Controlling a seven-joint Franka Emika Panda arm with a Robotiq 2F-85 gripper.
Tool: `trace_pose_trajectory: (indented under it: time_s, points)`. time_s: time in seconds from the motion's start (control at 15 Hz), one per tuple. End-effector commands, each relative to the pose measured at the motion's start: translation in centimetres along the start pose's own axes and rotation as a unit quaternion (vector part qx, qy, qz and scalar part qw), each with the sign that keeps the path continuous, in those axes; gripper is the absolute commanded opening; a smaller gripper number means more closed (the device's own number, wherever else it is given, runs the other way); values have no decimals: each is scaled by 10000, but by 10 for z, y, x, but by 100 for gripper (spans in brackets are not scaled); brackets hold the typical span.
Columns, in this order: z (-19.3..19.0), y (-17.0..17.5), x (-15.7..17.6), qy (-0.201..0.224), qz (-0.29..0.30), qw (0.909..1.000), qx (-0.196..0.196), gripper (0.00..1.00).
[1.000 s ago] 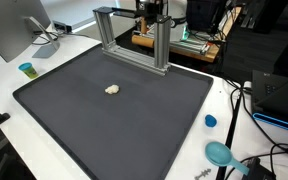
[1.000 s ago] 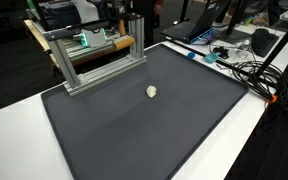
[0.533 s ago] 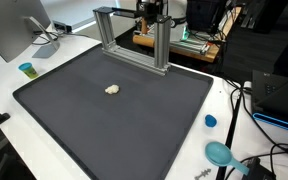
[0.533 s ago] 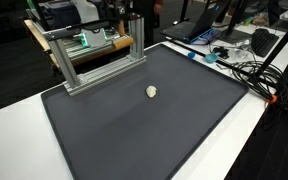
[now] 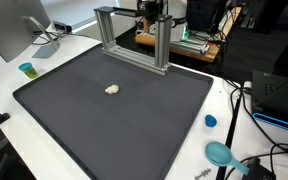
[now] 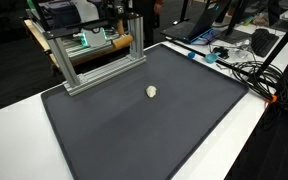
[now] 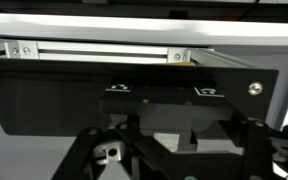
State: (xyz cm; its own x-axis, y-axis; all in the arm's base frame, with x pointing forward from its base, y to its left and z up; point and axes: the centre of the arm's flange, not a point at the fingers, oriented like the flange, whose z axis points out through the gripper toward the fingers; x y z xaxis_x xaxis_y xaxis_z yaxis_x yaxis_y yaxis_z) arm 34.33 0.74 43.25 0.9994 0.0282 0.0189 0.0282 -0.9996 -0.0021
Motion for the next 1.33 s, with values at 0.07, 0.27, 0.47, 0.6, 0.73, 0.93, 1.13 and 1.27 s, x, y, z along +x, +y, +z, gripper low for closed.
trace_pose_trajectory:
  time_s: [0.07,0.27,0.47,0.6,0.73,0.93,1.13,1.27]
  points:
    - [7,-5,1,-509,147,9981,315,97]
    - [9,-8,2,-573,170,9976,363,100]
    - [8,-7,4,-587,237,9974,347,72]
    - [5,-2,6,-601,386,9969,330,60]
    - [6,-2,7,-591,536,9963,309,58]
    - [7,-2,8,-557,623,9960,300,85]
    - [8,-3,7,-469,745,9954,391,100]
    - [7,-1,7,-295,894,9949,361,97]
